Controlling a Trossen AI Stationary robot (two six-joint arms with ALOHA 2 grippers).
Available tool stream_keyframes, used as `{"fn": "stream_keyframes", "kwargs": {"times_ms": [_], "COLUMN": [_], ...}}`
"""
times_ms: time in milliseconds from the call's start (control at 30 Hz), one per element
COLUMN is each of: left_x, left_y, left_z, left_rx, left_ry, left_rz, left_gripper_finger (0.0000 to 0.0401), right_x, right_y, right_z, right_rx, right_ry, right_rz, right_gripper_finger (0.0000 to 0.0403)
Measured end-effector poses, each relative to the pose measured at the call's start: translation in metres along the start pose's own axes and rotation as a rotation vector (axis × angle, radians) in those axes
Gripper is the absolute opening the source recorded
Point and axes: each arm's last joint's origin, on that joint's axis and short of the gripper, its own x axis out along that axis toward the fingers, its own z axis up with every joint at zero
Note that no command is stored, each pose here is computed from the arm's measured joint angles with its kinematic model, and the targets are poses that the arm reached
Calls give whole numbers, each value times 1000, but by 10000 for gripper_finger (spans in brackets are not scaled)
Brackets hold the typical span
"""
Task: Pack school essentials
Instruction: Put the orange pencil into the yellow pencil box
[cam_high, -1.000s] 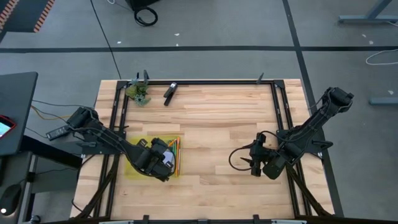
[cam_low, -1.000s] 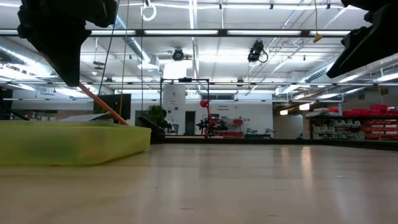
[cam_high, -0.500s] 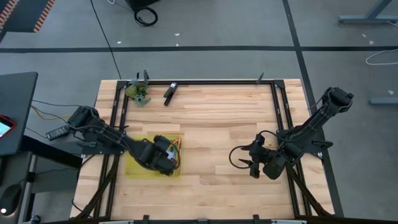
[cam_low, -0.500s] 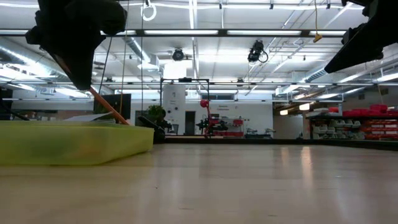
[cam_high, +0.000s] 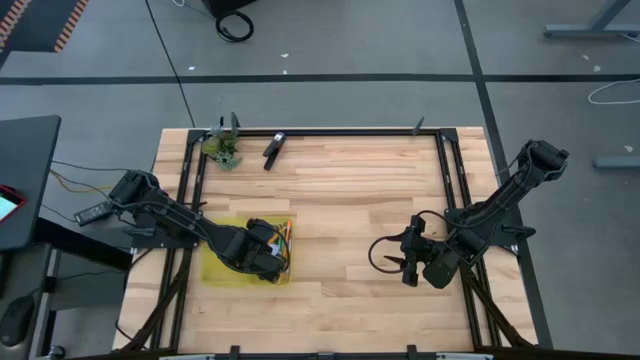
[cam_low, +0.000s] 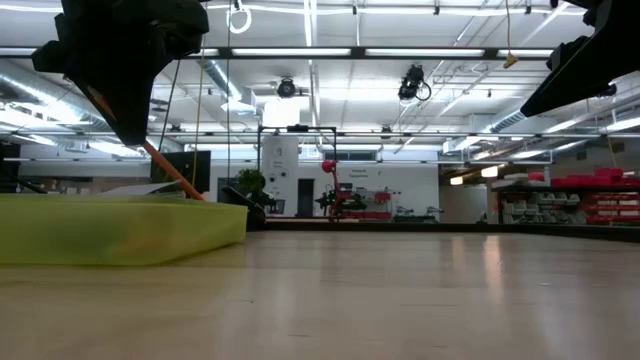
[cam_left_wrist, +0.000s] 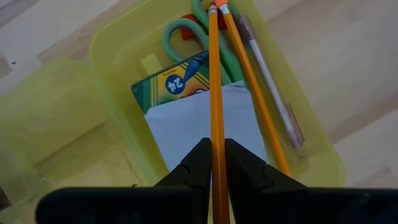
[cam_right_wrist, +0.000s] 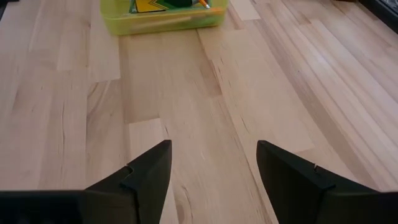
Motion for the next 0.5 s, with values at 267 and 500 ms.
{"fn": "stream_keyframes", "kwargs": {"times_ms": [267, 500], "left_x": [0, 0], "left_y": [-2, -6], "left_z": [0, 1], "left_rx": [-10, -24], "left_ry": [-2, -8], "left_rz": [-18, -64], "left_gripper_finger": [48, 75], "right_x": [0, 0], "right_y": [0, 0], "right_z": [0, 0], "right_rx": [-8, -7], "right_ry": [0, 0], "right_rz": [0, 0], "right_gripper_finger": [241, 241]}}
